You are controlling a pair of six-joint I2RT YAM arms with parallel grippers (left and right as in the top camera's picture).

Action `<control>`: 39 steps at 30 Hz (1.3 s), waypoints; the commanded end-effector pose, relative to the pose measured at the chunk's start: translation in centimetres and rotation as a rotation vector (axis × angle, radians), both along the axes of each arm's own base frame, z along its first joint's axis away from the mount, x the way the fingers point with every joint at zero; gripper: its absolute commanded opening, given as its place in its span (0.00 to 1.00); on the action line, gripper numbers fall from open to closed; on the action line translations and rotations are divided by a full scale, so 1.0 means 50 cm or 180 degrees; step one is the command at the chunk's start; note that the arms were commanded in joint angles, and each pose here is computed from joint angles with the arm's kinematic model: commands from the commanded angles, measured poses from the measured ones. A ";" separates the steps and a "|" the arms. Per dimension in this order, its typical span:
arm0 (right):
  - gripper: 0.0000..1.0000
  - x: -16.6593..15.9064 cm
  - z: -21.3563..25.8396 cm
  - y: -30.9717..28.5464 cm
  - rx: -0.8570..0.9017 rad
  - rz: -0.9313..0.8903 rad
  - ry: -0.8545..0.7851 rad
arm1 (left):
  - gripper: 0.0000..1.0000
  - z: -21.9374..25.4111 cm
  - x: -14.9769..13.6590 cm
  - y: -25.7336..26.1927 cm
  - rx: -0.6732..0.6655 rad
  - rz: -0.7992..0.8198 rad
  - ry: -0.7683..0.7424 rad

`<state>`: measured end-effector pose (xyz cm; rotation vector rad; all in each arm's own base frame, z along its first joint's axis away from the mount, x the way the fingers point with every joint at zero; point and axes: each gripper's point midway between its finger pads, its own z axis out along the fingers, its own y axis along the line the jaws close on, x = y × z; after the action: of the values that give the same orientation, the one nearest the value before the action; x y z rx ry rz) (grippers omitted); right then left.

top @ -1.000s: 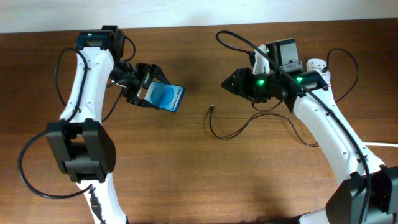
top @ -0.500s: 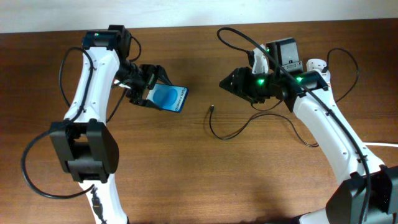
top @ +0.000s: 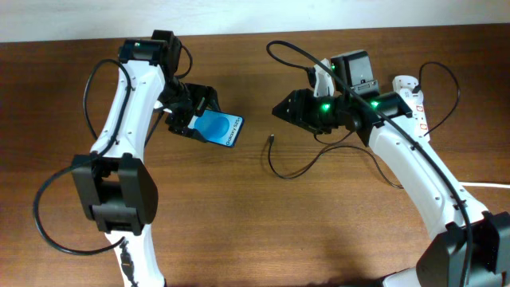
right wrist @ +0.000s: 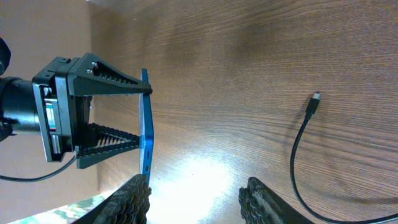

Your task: Plug charger to phone and switch on socket

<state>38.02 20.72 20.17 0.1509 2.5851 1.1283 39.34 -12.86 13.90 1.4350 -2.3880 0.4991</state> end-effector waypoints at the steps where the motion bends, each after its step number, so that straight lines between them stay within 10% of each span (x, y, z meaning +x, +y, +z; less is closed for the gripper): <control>1: 0.52 -0.002 0.019 0.003 0.0034 0.0016 -0.0067 | 0.00 0.014 0.008 -0.002 -0.0033 0.0058 -0.0040; 39: 0.52 -0.014 0.035 0.023 0.0232 0.0160 -0.0048 | 0.00 0.058 -0.014 -0.066 -0.0742 0.0139 0.0205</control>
<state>37.58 21.55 20.92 0.1151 2.5706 1.2162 38.37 -15.72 15.84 1.3854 -2.1929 0.6575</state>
